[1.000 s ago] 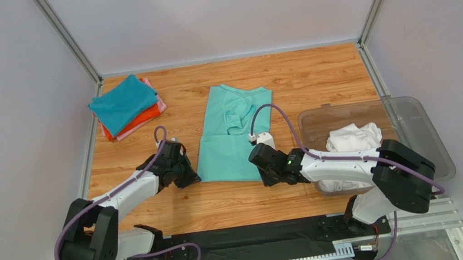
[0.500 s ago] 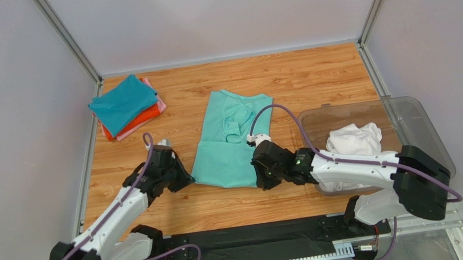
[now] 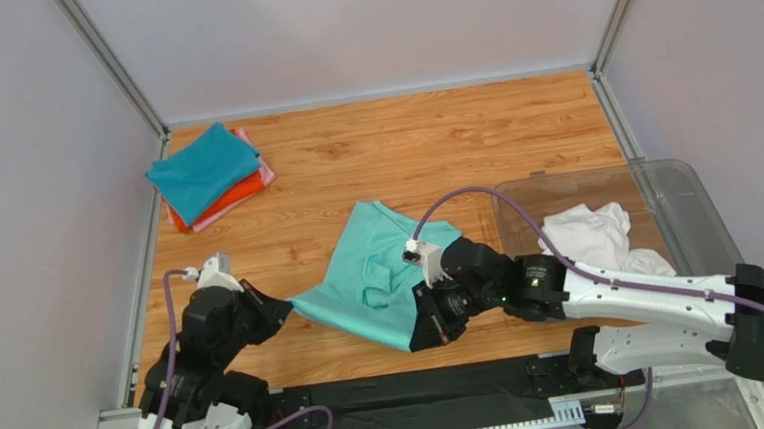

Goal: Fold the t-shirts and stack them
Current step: Fold the tshirt

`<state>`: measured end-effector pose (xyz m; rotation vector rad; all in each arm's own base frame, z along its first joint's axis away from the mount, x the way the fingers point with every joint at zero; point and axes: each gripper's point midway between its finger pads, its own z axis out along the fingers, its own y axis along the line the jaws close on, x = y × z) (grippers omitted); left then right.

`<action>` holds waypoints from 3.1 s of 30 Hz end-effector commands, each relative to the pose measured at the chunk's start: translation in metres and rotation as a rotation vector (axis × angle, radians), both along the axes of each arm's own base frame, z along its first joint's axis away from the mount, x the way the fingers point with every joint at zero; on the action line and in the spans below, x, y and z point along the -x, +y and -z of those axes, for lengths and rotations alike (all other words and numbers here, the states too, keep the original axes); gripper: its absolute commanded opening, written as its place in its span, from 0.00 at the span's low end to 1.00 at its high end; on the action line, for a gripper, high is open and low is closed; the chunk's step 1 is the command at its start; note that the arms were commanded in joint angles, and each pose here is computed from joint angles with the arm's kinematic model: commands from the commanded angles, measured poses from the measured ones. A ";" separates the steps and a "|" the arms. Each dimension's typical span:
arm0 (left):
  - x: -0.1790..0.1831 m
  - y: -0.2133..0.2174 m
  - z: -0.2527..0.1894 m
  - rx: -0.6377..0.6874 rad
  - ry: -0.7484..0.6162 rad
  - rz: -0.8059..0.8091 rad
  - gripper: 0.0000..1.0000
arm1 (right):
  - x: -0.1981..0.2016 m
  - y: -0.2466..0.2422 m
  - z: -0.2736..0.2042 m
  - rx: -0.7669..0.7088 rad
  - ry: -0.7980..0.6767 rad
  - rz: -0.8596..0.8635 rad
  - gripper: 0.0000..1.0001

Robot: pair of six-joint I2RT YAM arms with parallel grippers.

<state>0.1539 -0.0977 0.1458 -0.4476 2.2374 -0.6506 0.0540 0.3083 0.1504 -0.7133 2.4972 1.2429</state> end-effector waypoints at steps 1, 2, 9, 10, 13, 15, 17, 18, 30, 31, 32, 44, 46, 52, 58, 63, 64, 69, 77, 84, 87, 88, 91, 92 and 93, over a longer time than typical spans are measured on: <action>0.008 0.015 -0.030 -0.008 -0.045 -0.059 0.00 | 0.024 0.002 -0.033 -0.119 0.083 -0.065 0.00; 0.008 0.015 -0.034 -0.007 -0.057 -0.055 0.00 | 0.026 0.003 -0.036 -0.132 0.090 -0.068 0.00; -0.001 0.011 -0.060 0.008 -0.115 -0.041 0.00 | 0.029 -0.001 -0.051 -0.180 0.106 -0.041 0.00; -0.006 0.009 -0.062 0.008 -0.120 -0.041 0.00 | 0.028 -0.002 -0.051 -0.181 0.102 -0.038 0.00; -0.014 0.000 -0.061 0.020 -0.110 -0.018 0.00 | 0.024 -0.003 -0.046 -0.168 0.094 -0.007 0.00; -0.019 -0.004 -0.061 0.024 -0.106 -0.009 0.00 | 0.020 -0.005 -0.041 -0.153 0.098 0.015 0.00; -0.027 -0.011 -0.063 0.034 -0.109 0.006 0.00 | 0.013 -0.007 -0.039 -0.152 0.093 0.045 0.00; -0.033 -0.014 -0.063 0.035 -0.108 0.007 0.00 | 0.011 -0.009 -0.038 -0.154 0.087 0.053 0.00; -0.075 -0.036 -0.059 0.043 -0.111 0.032 0.00 | -0.034 -0.032 -0.021 -0.147 0.090 0.211 0.00; -0.080 -0.040 -0.053 0.037 -0.090 0.038 0.00 | -0.037 -0.034 -0.019 -0.143 0.087 0.221 0.00; -0.083 -0.041 -0.051 0.033 -0.083 0.040 0.00 | -0.045 -0.037 -0.018 -0.142 0.081 0.244 0.00; -0.128 -0.071 -0.025 0.008 0.010 0.102 0.00 | -0.095 -0.066 0.013 -0.058 0.062 0.426 0.00; -0.134 -0.075 -0.024 0.010 0.014 0.113 0.00 | -0.104 -0.073 0.018 -0.028 0.035 0.469 0.00; -0.151 -0.089 -0.019 -0.013 0.021 0.141 0.00 | -0.132 -0.094 0.040 0.098 -0.011 0.574 0.00; -0.167 -0.106 -0.002 -0.046 0.070 0.169 0.00 | -0.164 -0.126 0.072 0.329 -0.084 0.723 0.00; -0.187 -0.118 0.014 -0.066 0.102 0.185 0.00 | -0.192 -0.141 0.087 0.449 -0.169 0.787 0.00; -0.189 -0.121 0.017 -0.071 0.111 0.196 0.00 | -0.193 -0.144 0.099 0.497 -0.160 0.785 0.00; -0.205 -0.131 0.044 -0.104 0.175 0.206 0.00 | -0.208 -0.144 0.121 0.573 -0.153 0.794 0.00; -0.219 -0.127 0.094 -0.199 0.291 0.177 0.00 | -0.214 -0.148 0.135 0.642 -0.147 0.809 0.00; -0.211 -0.120 0.133 -0.253 0.404 0.171 0.00 | -0.217 -0.145 0.127 0.622 -0.163 0.792 0.00; -0.192 -0.113 0.142 -0.252 0.445 0.167 0.00 | -0.208 -0.138 0.128 0.592 -0.134 0.757 0.00; -0.187 -0.112 0.142 -0.249 0.446 0.166 0.00 | -0.205 -0.136 0.128 0.583 -0.126 0.749 0.00; -0.157 -0.098 0.142 -0.246 0.464 0.158 0.00 | -0.185 -0.125 0.128 0.544 -0.102 0.698 0.00; -0.153 -0.096 0.127 -0.230 0.430 0.153 0.00 | -0.180 -0.122 0.126 0.531 -0.102 0.684 0.00; -0.138 -0.088 0.132 -0.238 0.447 0.146 0.00 | -0.171 -0.116 0.118 0.495 -0.108 0.669 0.00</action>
